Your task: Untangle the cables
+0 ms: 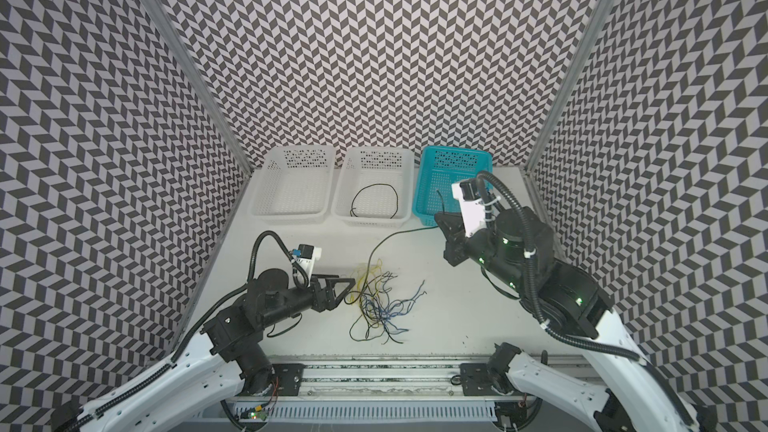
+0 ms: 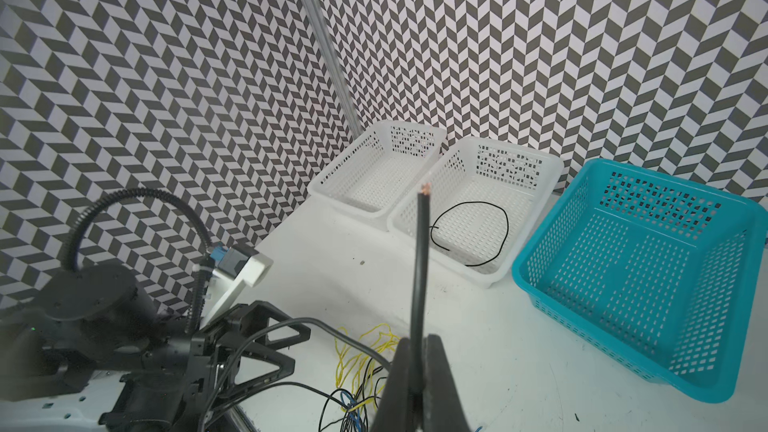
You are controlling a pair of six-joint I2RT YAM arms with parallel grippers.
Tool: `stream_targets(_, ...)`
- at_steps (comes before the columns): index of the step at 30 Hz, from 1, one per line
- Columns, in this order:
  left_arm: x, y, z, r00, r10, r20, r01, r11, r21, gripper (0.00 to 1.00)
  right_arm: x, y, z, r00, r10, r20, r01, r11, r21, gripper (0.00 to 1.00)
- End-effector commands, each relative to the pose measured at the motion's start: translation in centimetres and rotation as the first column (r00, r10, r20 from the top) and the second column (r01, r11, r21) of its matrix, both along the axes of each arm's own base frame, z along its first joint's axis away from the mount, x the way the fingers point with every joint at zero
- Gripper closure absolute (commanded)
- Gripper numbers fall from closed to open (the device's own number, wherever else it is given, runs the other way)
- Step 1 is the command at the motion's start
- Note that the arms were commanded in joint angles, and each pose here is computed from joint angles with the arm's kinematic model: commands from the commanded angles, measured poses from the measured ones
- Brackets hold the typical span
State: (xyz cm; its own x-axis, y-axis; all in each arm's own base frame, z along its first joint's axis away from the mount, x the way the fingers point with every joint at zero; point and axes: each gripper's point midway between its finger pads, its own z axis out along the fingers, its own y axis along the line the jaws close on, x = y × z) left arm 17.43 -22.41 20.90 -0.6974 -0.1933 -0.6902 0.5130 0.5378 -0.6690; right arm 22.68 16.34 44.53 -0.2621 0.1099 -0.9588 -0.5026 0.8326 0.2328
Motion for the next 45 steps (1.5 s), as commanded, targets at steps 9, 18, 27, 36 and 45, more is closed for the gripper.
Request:
stream_targets(9,-2.8,-1.6,4.8,0.976,-0.154,0.156,0.183,0.964,-0.195,0.13,0.8,0.9,0.5,0.999,0.031,0.011,-0.032,0.996,0.081,1.0)
stream_targets(18,-4.9,0.0,6.6,0.95,-0.093,0.297,0.167,0.958,-0.232,0.1,1.3,0.7,0.2,1.0,0.028,0.002,-0.028,0.997,0.073,1.0)
stream_targets(27,-4.8,-0.6,5.5,0.946,-0.099,0.309,0.153,0.976,-0.154,0.09,1.6,1.4,0.4,0.998,0.061,-0.002,-0.06,0.994,0.09,1.0)
stream_targets(36,-3.7,-1.4,4.8,0.951,-0.108,0.29,0.129,0.99,-0.055,0.27,1.3,1.3,0.2,0.998,0.065,-0.006,-0.065,0.994,0.085,1.0)
stream_targets(45,-3.6,-1.4,5.4,0.949,-0.108,0.298,0.124,0.992,-0.035,0.71,1.4,1.7,-2.8,0.995,0.081,-0.06,-0.075,0.993,0.089,1.0)
